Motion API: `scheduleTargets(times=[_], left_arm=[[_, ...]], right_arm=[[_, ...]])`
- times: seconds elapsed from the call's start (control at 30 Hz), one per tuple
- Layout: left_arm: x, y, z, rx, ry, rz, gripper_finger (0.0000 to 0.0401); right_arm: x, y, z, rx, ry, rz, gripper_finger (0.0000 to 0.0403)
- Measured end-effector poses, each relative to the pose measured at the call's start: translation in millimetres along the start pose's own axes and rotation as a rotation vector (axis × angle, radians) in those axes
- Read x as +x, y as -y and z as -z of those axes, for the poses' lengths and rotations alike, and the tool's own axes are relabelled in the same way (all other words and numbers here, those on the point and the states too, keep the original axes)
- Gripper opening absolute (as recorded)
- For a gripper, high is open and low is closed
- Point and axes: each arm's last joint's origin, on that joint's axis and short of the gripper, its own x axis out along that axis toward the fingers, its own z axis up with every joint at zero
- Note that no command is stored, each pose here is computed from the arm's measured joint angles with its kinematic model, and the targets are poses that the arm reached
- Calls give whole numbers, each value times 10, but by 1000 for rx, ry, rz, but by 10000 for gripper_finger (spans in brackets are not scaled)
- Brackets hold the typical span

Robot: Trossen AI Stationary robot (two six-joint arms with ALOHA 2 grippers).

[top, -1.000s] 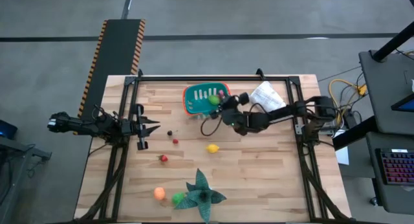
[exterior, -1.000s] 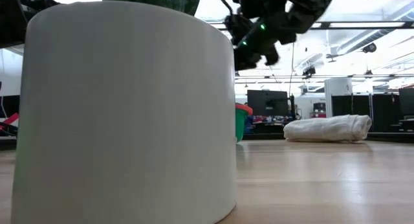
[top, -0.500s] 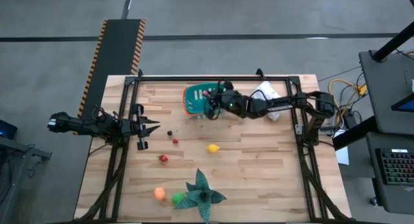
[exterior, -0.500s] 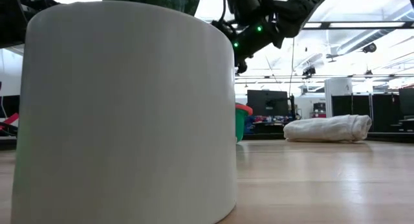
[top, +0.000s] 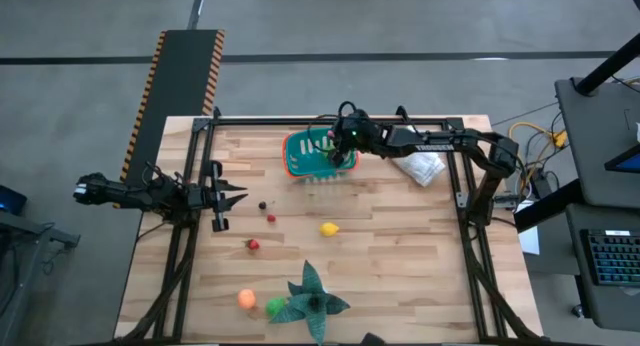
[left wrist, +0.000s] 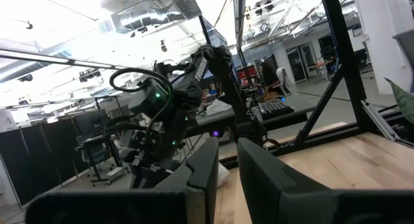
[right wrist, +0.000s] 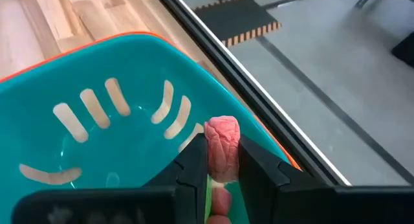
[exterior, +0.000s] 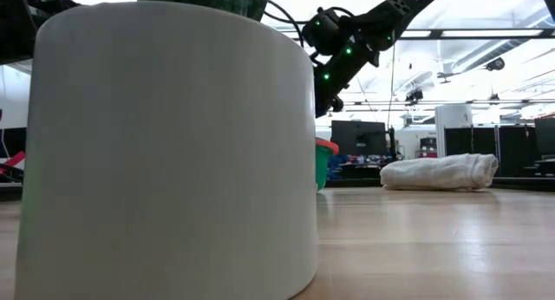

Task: Pick and placing Produce into tupperware
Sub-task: Put the peach toy into the bin

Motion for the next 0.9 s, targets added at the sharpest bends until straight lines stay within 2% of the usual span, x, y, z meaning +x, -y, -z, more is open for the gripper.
scheduleTargets(times=[0.5,0.9], left_arm=[[0,0,0,0,0,0,46],[0,0,0,0,0,0,46]], right_arm=[[8,59,43,35,-69,16,64],[10,59,45,30,-68,16,107]])
